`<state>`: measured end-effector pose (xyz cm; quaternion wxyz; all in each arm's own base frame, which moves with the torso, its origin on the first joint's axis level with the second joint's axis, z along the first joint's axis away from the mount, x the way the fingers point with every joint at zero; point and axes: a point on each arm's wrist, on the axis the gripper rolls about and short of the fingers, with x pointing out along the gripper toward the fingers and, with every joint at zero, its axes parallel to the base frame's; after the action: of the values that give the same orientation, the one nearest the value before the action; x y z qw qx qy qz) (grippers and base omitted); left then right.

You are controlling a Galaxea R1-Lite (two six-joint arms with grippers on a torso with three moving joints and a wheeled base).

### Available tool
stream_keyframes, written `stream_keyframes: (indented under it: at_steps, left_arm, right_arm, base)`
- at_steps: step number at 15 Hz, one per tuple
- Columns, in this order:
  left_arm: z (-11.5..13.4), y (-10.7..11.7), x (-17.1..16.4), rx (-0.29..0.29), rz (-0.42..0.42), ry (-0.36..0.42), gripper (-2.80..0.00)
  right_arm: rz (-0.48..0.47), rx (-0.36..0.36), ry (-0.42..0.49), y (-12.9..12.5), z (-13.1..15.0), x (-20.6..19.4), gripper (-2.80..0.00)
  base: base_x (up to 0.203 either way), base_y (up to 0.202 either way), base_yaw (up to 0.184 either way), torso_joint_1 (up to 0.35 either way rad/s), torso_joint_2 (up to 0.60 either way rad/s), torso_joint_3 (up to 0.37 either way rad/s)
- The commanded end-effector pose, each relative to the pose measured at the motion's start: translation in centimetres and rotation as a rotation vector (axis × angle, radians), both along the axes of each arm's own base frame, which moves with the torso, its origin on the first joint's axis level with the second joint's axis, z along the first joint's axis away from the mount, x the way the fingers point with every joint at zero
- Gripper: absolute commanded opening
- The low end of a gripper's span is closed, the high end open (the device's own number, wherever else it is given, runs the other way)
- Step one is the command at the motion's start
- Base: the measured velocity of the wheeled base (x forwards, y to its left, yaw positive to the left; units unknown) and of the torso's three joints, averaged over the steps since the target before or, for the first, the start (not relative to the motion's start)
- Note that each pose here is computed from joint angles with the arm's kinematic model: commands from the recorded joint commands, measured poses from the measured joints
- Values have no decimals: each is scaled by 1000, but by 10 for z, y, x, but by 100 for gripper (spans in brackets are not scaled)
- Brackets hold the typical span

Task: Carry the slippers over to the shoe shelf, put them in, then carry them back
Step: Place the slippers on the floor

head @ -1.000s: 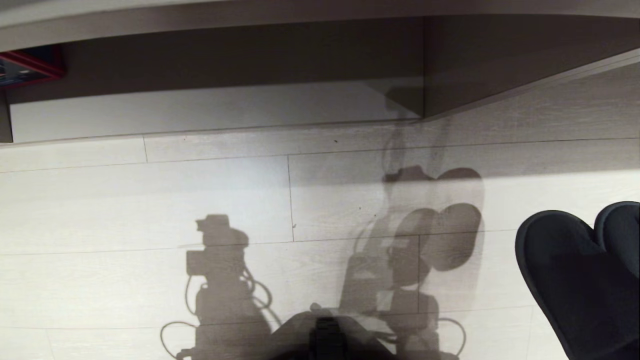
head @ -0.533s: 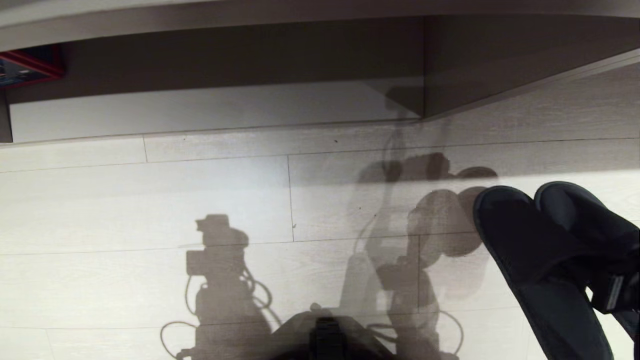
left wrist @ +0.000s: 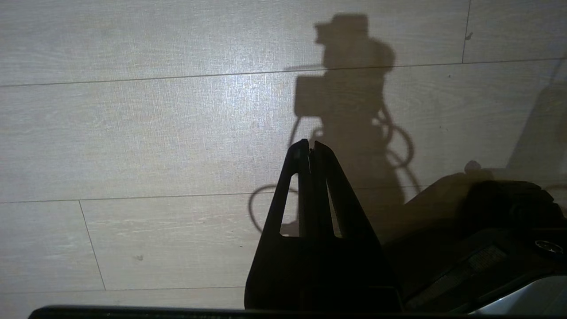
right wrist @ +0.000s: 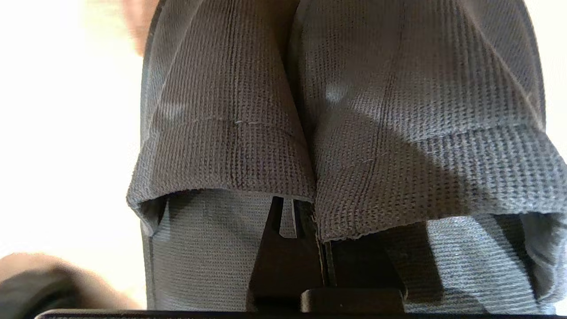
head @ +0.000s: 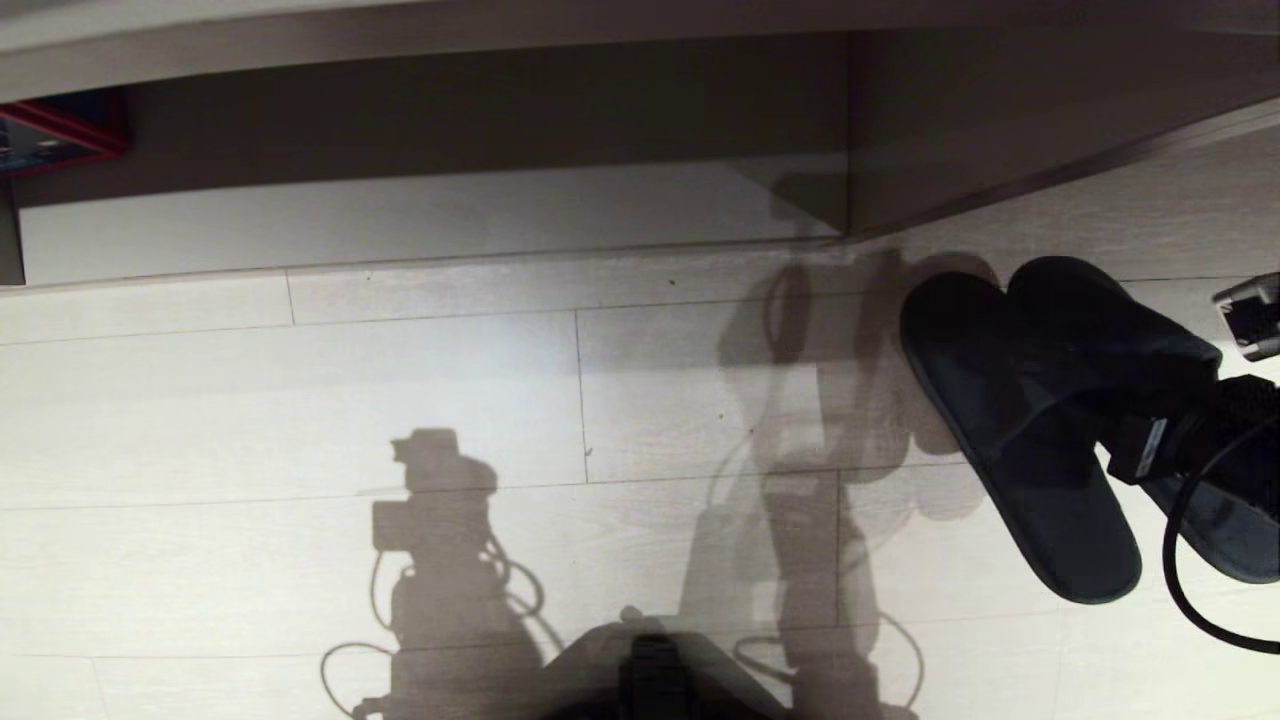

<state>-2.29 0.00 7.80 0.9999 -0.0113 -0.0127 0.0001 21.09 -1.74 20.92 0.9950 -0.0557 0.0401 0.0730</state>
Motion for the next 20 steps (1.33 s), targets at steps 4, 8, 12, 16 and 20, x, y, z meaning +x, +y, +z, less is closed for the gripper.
stream_keyframes:
  at_steps: [4,8,12,16,20]
  left_arm:
    - [-2,0,1,0,0,8,-280]
    - [-2,0,1,0,0,6,-280]
    - [-2,0,1,0,0,7,-280]
    - [-2,0,1,0,1,8,-280]
    - [-2,0,1,0,1,8,-280]
  right_arm:
    - [-7,-8,5,-6,-21,36,-280]
    - [-32,19,-60,-9,-32,58,-280]
    - [-31,43,-78,-8,-37,66,-280]
    - [-29,45,-44,-7,-46,70,0]
    - [-52,44,-22,-8,-52,70,0]
  base:
    - [0,0,0,0,0,0]
    - [0,0,0,0,0,0]
    - [0,0,0,0,0,0]
    - [0,0,0,0,0,0]
    - [0,0,0,0,0,0]
